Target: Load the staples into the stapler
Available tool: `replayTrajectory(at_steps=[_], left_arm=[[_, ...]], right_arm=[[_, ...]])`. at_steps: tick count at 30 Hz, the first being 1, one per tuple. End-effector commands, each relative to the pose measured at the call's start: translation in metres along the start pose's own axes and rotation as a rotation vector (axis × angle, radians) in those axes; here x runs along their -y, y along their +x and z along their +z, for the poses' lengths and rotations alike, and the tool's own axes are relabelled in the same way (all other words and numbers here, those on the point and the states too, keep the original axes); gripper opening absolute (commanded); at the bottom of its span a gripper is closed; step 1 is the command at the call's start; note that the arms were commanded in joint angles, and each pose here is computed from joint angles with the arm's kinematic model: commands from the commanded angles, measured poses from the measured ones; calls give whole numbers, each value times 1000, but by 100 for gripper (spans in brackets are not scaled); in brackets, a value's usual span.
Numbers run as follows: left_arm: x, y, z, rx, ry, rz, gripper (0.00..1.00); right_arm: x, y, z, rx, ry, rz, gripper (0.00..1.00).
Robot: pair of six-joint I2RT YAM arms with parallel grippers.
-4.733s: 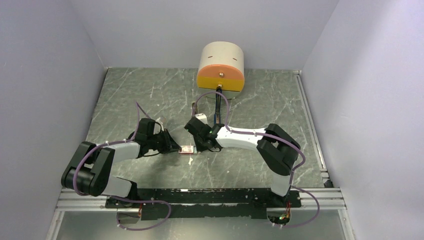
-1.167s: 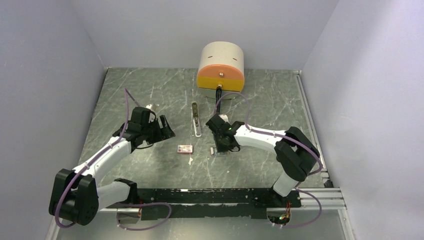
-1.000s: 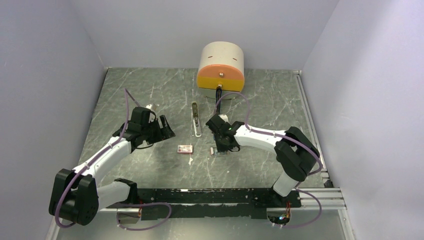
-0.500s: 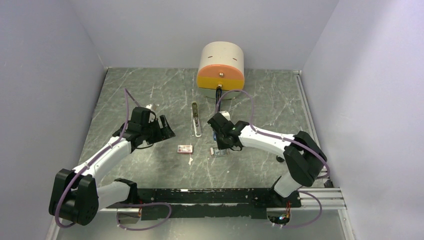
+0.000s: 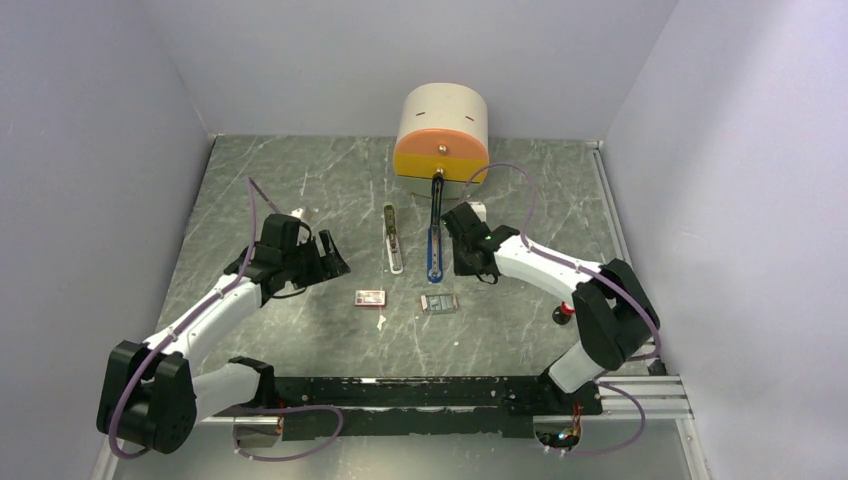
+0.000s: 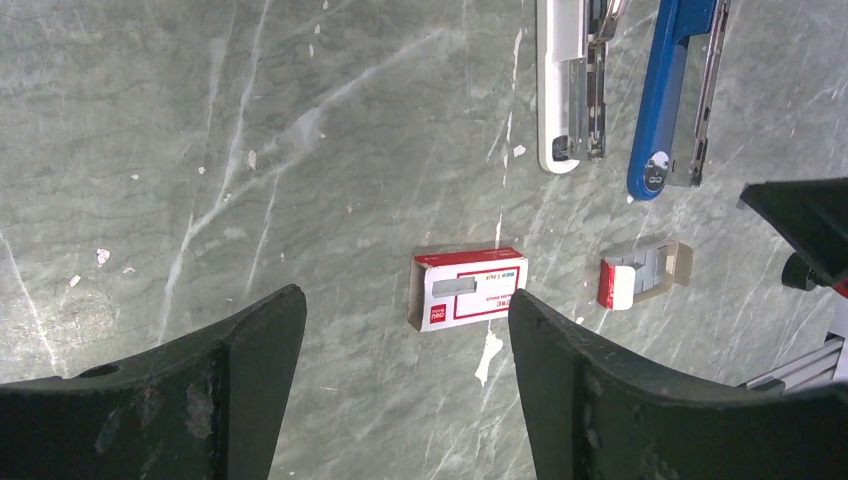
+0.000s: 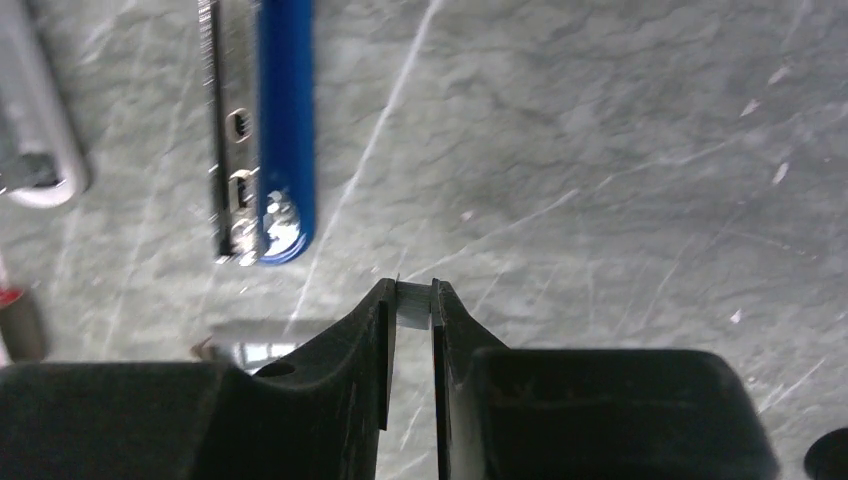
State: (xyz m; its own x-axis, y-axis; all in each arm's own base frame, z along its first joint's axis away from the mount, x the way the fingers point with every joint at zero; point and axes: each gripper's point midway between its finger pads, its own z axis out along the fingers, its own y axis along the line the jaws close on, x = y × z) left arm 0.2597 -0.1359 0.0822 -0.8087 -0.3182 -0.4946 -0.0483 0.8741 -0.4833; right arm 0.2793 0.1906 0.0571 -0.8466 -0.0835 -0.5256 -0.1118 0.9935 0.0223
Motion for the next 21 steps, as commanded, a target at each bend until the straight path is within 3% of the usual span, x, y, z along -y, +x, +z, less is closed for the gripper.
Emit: replayTrajectory(at_steps=[1,10,13,17,21], left_arm=[[7,-1,-5,-4,26,17,79],[6,0,-4,-10,24,18,79],[7,0,-4,-10,26,19,79],[7,0,-4,-10,24,24,79],[9,-3,-7,0,30,27,79]], right_arm=[[13,0,22,-33,22,-27,20],[19,15,39,-116,7,-59,21],[20,17,40,-131,11,-64,27],[25,13,41,-150,33,-45,41],[25,9,41,-165,45,-45,43]])
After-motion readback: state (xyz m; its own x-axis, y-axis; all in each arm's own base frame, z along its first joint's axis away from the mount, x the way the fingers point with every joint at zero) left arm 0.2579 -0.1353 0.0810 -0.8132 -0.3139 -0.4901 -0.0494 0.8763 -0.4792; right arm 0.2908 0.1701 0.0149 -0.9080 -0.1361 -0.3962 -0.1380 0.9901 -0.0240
